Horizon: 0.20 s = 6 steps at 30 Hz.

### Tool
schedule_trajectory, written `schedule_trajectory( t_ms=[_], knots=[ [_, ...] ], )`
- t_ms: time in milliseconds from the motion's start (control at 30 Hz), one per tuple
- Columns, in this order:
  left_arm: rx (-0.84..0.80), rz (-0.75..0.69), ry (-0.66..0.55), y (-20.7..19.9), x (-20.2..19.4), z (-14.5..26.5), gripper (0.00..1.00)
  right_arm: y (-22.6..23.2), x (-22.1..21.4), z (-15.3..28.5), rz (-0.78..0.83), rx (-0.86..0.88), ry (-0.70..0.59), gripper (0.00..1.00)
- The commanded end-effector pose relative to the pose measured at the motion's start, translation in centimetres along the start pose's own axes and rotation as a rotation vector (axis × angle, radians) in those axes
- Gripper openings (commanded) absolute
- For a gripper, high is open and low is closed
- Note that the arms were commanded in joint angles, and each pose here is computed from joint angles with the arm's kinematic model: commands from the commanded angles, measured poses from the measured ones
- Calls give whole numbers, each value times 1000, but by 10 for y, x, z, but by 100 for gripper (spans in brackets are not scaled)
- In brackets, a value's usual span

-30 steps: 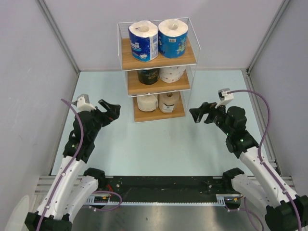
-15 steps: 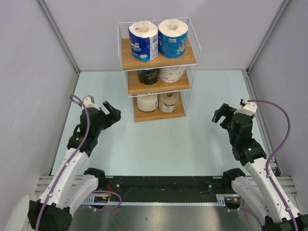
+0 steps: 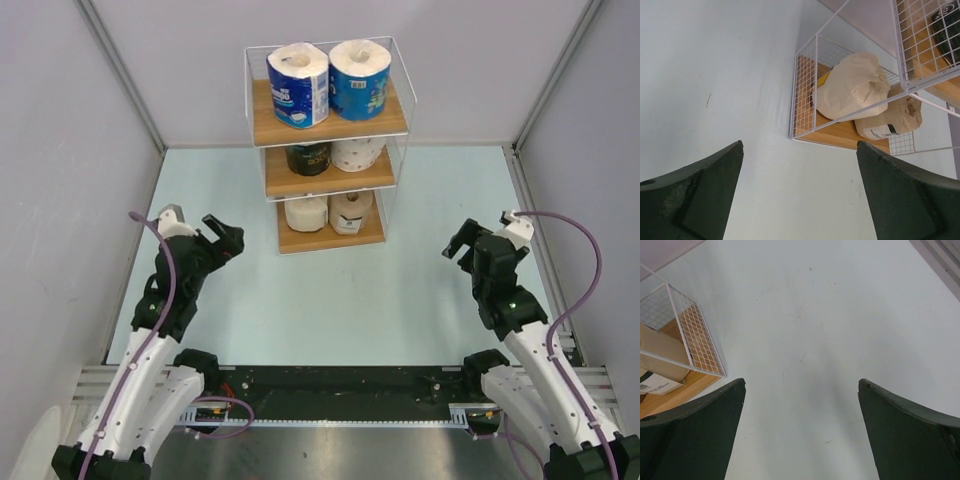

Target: Place and organize the paper towels onto the shelf

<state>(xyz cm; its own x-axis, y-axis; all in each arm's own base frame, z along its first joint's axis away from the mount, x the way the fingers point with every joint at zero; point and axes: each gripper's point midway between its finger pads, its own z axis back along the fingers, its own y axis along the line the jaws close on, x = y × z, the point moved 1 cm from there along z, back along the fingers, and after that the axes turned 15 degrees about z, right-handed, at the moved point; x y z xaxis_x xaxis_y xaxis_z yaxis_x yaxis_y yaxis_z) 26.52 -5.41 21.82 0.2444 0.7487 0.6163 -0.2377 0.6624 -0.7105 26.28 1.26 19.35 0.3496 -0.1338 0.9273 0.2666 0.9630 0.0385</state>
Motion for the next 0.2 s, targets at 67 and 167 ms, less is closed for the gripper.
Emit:
schedule_trajectory(
  t_ms=[67, 167],
  knots=[
    [2, 21, -50, -1, 10, 1, 100, 1, -2, -5, -47, -17, 10, 100],
    [6, 26, -79, 1, 15, 3, 100, 0, -6, -7, -40, -22, 23, 100]
  ],
)
